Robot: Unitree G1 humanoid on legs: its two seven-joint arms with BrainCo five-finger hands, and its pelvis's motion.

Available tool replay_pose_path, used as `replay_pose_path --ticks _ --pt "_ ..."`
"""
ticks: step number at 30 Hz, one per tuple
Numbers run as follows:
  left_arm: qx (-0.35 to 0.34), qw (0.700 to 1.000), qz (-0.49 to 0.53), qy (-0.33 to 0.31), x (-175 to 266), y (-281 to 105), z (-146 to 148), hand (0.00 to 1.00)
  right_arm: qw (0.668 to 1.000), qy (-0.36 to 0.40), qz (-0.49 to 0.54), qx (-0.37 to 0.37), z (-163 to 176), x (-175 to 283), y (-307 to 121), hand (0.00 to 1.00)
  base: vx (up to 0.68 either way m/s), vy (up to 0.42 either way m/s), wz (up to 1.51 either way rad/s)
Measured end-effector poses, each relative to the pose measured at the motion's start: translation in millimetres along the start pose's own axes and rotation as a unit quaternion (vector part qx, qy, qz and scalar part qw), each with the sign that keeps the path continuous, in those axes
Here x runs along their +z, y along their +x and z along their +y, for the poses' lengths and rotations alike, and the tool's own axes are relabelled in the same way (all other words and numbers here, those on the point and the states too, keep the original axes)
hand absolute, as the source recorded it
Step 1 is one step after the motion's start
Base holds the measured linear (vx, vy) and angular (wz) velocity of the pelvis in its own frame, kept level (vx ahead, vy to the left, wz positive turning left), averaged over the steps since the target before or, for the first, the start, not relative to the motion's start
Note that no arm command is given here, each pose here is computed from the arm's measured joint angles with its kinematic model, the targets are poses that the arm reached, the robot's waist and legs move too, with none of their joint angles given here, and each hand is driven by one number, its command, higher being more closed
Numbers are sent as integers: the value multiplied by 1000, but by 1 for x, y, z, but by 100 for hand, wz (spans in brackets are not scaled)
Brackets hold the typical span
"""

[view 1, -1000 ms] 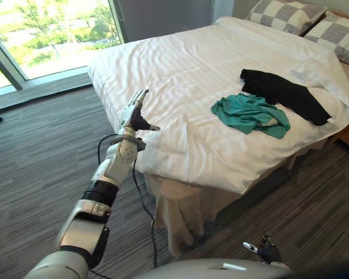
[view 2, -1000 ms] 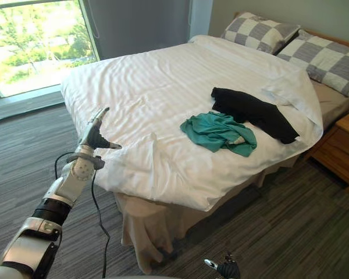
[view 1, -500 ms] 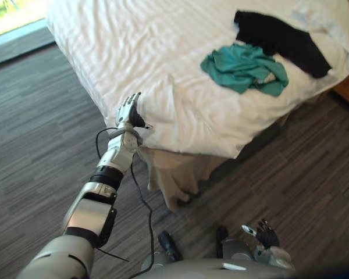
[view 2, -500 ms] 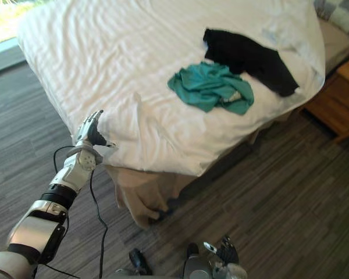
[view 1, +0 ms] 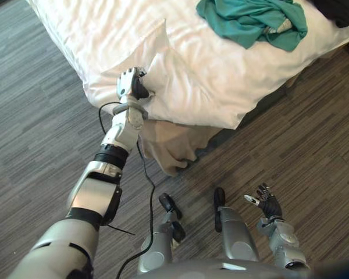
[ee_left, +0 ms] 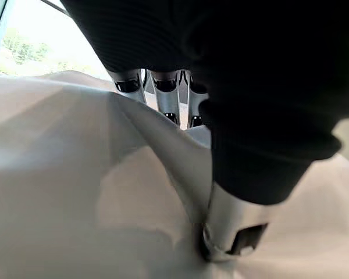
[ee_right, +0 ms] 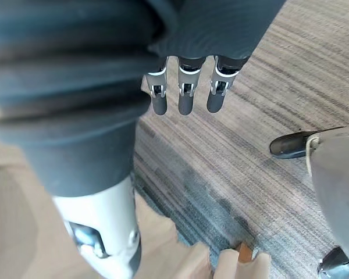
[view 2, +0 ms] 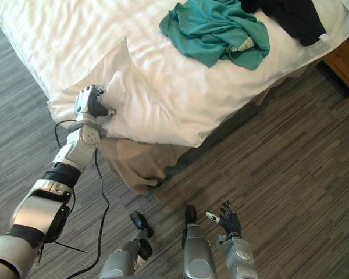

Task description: Tidy the bed and pick cloth on bed and put in laundry

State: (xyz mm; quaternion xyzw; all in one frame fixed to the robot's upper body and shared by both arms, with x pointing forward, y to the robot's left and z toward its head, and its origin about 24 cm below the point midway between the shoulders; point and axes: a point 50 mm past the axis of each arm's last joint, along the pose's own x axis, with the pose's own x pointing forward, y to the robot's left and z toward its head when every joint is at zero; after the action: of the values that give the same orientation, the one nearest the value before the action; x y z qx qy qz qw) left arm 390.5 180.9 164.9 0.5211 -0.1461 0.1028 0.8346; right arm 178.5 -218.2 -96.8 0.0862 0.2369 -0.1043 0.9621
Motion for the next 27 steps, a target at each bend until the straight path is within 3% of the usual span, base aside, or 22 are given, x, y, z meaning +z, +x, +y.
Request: replay_pose_path --ticks 6,11,20,21,26,27 --pt "-19 997 -79 11 15 -5 3 100 1000 -7 2 3 0 -1 -1 0 95 14 17" --pt "-76 989 -129 -13 13 -37 -10 100 999 -31 33 -8 -6 -19 -13 0 92 2 31" --pt "-218 963 -83 -133 -17 -132 -63 100 989 -37 138 -31 -3 -73 -48 0 63 -28 28" --pt "-223 960 -72 -155 -19 -141 -67 0 988 -41 145 -36 -3 -77 -50 0 7 -37 17" --pt "-238 937 7 -254 -27 -174 -85 0 983 -36 173 -49 3 -86 -53 0 -42 -46 11" --pt "-237 908 75 -338 -30 -195 -98 0 978 -34 199 -59 3 -93 -57 0 -13 -58 35"
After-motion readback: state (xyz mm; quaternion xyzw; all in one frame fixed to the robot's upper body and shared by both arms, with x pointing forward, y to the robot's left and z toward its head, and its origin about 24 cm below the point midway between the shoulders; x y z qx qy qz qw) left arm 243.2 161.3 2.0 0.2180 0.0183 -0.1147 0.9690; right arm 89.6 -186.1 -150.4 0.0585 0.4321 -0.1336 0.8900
